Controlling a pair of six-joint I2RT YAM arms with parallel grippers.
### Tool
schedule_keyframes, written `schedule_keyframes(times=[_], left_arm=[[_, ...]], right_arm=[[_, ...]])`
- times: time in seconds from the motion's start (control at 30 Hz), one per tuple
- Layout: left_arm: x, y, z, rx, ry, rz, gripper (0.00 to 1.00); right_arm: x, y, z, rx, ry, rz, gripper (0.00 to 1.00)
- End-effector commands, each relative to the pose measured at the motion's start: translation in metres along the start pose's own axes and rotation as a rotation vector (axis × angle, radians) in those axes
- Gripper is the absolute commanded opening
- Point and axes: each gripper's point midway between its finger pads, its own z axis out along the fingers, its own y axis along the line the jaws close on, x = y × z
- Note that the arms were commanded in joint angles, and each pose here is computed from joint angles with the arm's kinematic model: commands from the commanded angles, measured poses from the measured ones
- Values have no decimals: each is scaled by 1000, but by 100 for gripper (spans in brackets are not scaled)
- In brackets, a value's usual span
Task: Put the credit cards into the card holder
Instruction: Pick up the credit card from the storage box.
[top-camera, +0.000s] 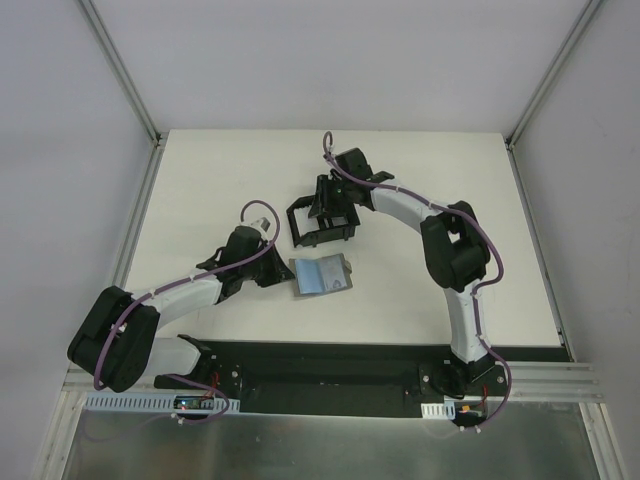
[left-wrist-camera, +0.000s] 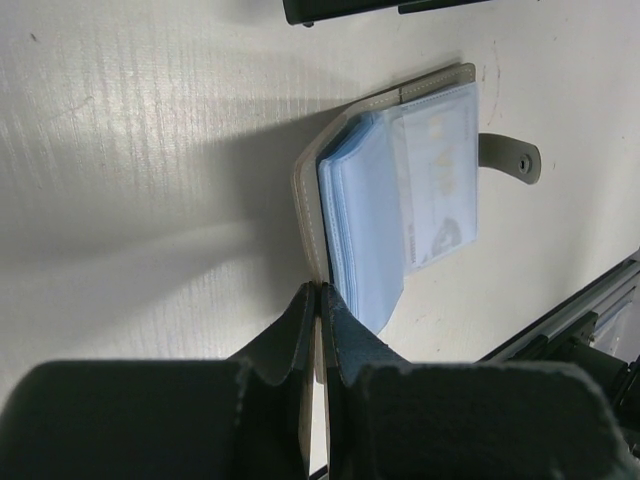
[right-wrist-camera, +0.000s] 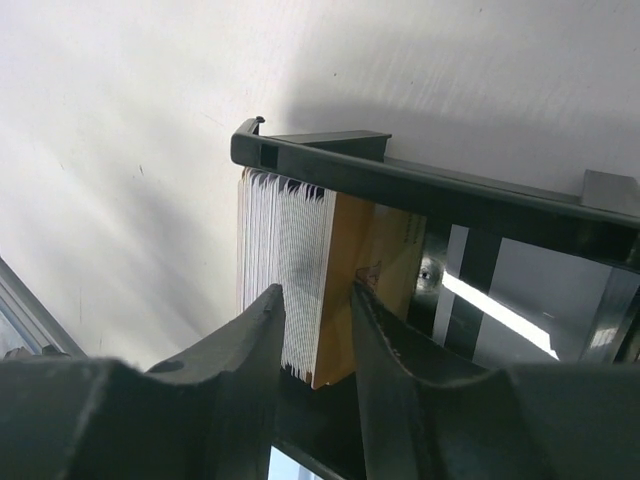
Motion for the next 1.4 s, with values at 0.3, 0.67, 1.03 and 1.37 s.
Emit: schedule_keyframes(times=[0.3, 0.67, 1.03, 1.37], left_arm=[[0, 1, 0, 12, 15, 21, 0], [0, 1, 2, 11, 21, 21, 0], [1, 2, 3, 8, 27, 21, 0], [2, 4, 2, 5, 26, 19, 0]], right_arm=[[-21, 15, -18, -35, -65, -17, 12], [-26, -1, -22, 46, -93, -34, 3], [-3, -5, 2, 90, -9, -61, 3], [1, -11, 10, 138, 19, -85, 8]])
